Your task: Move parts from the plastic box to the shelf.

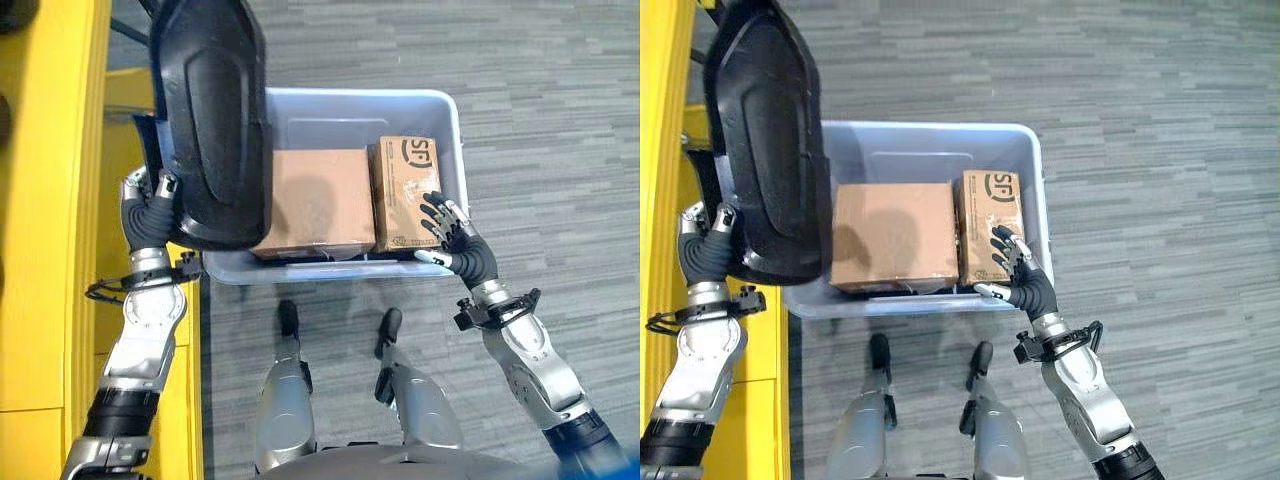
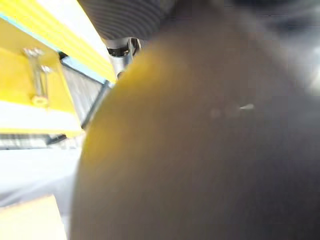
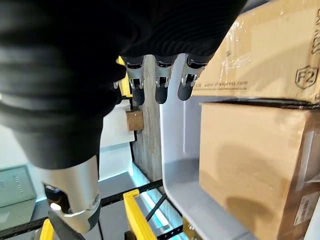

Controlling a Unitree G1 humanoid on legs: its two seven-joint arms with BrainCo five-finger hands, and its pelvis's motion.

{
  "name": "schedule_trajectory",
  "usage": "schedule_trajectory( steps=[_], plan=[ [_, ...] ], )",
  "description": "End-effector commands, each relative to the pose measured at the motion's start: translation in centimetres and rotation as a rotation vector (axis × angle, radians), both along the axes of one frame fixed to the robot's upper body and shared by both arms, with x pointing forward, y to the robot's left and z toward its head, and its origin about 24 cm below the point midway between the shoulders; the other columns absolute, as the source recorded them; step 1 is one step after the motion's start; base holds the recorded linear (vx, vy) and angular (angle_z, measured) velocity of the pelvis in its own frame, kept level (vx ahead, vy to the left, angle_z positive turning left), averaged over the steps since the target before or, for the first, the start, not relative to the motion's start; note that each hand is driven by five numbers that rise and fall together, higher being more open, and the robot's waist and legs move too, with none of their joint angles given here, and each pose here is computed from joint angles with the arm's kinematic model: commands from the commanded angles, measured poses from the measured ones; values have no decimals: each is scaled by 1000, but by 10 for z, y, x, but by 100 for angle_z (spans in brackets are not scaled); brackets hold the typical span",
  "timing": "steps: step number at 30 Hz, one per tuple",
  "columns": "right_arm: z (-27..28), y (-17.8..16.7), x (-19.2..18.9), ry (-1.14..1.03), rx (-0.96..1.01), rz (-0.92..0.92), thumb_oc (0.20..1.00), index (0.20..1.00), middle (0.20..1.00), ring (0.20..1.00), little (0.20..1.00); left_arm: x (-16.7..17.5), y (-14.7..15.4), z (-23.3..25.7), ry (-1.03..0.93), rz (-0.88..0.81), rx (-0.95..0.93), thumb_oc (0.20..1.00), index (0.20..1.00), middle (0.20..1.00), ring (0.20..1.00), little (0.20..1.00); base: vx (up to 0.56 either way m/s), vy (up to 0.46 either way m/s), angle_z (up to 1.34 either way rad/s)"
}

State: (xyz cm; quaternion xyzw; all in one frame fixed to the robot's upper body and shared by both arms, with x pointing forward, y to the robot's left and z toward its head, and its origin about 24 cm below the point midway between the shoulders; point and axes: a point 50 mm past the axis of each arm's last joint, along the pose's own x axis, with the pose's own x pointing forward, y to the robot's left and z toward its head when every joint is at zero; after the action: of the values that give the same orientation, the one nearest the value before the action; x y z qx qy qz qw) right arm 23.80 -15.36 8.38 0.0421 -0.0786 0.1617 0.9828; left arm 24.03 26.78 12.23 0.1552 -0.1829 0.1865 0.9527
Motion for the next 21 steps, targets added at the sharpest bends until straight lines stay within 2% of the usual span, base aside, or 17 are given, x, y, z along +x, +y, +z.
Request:
schedule_trajectory(
  steps=[1,2,7,12,21],
  plan=[
    [-1,-4,-4,-22,-25,-3,1000,1000,1000,1000,1000,-5,4,20,-115,-60,-3,200,200,200,200,200,-7,-165,1],
    [-6,-9,-6,0,-41,-11,1000,1000,1000,1000,1000,-14,0,7,-36,-117,-6,200,200,200,200,200,-9,-96,6],
    [-7,-12,-7,5,-53,-19,1000,1000,1000,1000,1000,-22,-7,-6,30,-175,-50,200,200,200,200,200,-21,-133,9],
    [2,-4,1,-44,-84,17,1000,1000,1000,1000,1000,-37,-20,-33,128,-242,-208,200,200,200,200,200,-100,-270,5],
    [1,-12,5,-47,-112,-29,1000,1000,1000,1000,1000,-36,-28,-50,194,-279,-273,200,200,200,200,200,-124,-172,47]
  ],
)
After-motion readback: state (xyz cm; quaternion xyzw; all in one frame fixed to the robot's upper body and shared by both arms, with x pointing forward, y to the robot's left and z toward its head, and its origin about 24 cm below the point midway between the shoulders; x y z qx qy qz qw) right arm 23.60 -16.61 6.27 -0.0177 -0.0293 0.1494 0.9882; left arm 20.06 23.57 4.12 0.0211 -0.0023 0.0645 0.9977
